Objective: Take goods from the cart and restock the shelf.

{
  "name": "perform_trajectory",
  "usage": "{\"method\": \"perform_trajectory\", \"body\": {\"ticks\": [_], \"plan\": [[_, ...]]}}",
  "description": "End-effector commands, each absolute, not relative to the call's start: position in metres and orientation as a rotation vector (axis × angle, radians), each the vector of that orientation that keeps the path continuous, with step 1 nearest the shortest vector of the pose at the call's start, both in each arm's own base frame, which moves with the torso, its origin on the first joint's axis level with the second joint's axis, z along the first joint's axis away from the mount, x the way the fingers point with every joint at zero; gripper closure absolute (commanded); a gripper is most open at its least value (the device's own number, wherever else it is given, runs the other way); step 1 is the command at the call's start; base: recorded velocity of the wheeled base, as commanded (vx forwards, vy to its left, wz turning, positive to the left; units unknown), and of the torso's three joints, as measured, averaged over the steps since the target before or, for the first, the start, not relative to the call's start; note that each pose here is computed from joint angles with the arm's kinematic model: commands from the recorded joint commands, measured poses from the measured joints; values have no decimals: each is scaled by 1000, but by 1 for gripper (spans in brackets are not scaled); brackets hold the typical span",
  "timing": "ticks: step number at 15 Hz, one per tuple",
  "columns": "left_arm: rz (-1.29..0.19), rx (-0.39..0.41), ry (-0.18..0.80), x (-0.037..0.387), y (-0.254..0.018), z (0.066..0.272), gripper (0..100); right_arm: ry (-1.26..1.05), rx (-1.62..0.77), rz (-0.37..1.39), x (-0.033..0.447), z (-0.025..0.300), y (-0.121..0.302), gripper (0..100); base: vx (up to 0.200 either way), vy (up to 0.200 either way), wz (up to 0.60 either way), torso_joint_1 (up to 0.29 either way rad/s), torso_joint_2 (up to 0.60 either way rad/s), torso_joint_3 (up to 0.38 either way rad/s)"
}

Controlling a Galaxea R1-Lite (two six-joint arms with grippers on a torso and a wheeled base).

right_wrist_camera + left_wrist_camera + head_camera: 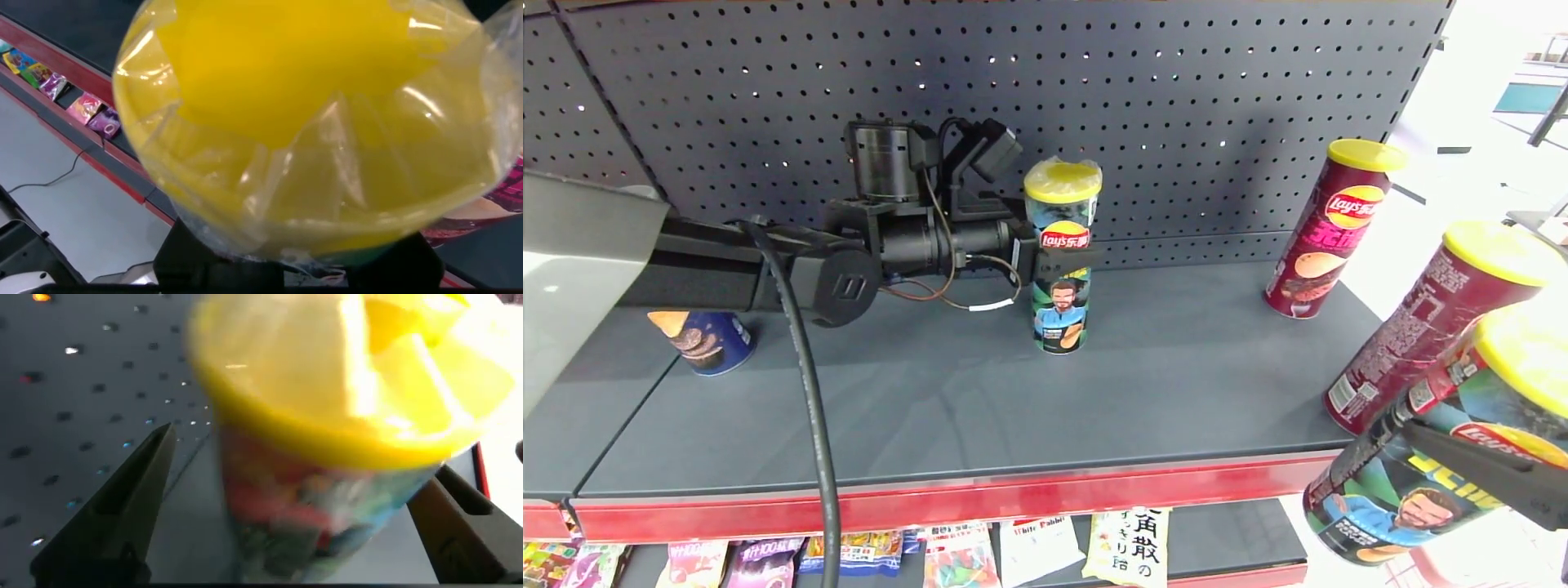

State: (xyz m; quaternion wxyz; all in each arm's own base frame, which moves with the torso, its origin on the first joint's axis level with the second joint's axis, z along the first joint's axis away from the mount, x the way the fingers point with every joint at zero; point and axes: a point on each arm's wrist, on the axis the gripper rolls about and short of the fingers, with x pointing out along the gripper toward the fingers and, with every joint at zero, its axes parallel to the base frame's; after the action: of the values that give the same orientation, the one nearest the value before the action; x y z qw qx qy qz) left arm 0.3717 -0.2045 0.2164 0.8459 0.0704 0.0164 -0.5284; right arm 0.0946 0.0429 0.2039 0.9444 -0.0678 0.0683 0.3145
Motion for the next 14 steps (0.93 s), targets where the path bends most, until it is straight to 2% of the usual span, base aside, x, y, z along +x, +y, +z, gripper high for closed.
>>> {"method": "perform_trajectory", "body": {"ticks": [1, 3, 4, 10, 14], "plan": [[-1113, 147, 41, 375, -209, 212, 0, 137, -138, 641, 95, 204, 43, 100, 0, 0, 0, 0, 0, 0], [-1116, 147, 41, 377, -214, 210, 0, 137, -138, 640, 94, 204, 43, 100, 0, 0, 0, 0, 0, 0], [-1116, 145, 44, 378, -214, 209, 100, 135, -138, 640, 94, 204, 43, 100, 0, 0, 0, 0, 0, 0], [-1136, 145, 36, 371, -206, 212, 100, 146, -131, 640, 94, 202, 43, 100, 0, 0, 0, 0, 0, 0], [-1133, 139, 68, 326, -185, 226, 100, 143, -130, 641, 96, 205, 44, 100, 0, 0, 0, 0, 0, 0]]}}
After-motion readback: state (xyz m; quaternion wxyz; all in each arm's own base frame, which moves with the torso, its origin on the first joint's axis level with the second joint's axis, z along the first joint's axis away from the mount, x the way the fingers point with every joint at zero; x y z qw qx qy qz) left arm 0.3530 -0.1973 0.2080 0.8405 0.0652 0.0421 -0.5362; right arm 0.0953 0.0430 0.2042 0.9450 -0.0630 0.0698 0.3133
